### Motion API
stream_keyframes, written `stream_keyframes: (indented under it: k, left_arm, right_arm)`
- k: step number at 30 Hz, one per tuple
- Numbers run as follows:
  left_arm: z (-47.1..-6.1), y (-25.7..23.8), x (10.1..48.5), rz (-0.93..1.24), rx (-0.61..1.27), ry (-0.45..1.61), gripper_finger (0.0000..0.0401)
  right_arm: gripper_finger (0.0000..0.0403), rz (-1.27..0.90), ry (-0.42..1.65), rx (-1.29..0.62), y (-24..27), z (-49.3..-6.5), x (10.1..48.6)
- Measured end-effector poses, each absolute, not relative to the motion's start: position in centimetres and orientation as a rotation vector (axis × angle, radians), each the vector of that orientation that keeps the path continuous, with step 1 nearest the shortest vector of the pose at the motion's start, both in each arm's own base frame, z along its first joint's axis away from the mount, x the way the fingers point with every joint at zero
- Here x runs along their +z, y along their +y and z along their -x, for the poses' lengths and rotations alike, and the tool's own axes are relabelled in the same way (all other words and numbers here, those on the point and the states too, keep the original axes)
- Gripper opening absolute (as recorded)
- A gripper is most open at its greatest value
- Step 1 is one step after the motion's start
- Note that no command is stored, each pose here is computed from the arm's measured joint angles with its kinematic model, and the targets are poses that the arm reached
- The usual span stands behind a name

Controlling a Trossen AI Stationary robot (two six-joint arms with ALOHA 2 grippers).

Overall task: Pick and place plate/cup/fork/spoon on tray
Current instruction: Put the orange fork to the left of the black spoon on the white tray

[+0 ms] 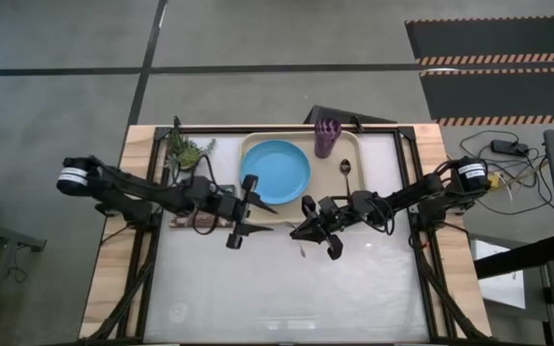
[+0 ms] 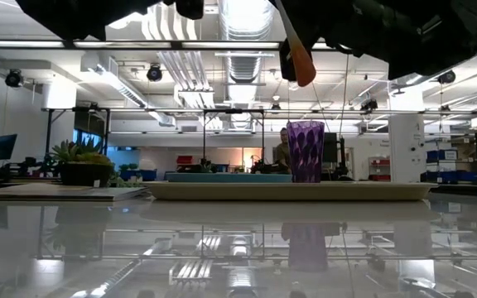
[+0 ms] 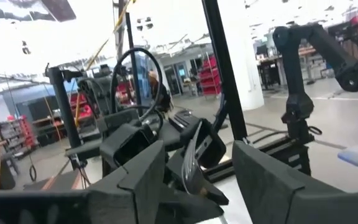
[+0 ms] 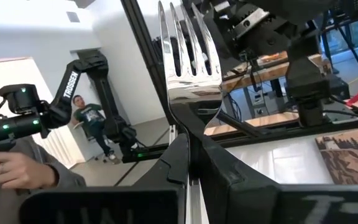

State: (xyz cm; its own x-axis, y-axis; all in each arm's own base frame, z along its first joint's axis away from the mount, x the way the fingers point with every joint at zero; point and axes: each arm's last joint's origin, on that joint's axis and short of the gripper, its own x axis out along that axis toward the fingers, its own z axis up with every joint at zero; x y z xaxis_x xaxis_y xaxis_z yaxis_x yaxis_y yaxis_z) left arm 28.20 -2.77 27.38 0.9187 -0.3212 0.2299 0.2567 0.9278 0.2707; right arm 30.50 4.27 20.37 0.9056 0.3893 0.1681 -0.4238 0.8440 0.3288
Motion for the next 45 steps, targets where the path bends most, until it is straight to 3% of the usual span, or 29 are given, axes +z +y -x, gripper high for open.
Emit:
stream_keyframes:
  k: [20,24,33,41,45]
  left_arm:
    - [-32.5,-3.2,25.5,-0.239,-0.328,-0.294,0.0167]
    - [-32.5,-3.2,25.5,-0.240,-0.329,-0.296,0.0136]
    - [-32.5,-3.1,25.5,-0.240,-0.319,-0.288,0.0014]
    - [-32.5,-3.1,25.5,-0.239,-0.319,-0.289,0.0001]
    - [-32.5,-3.1,25.5,-0.238,-0.313,-0.286,0.0001]
  right_arm:
    - [0.0013,-0.361,-0.092,0.431,4.3,-30.5,20.2]
    - [0.0013,-0.361,-0.092,0.424,4.1,-30.6,20.2]
    - [0.0013,-0.373,-0.086,0.395,3.6,-30.7,20.0]
    - [0.0015,-0.374,-0.088,0.383,3.6,-30.7,20.0]
    - [0.0042,-0.374,-0.094,0.373,3.4,-30.7,20.2]
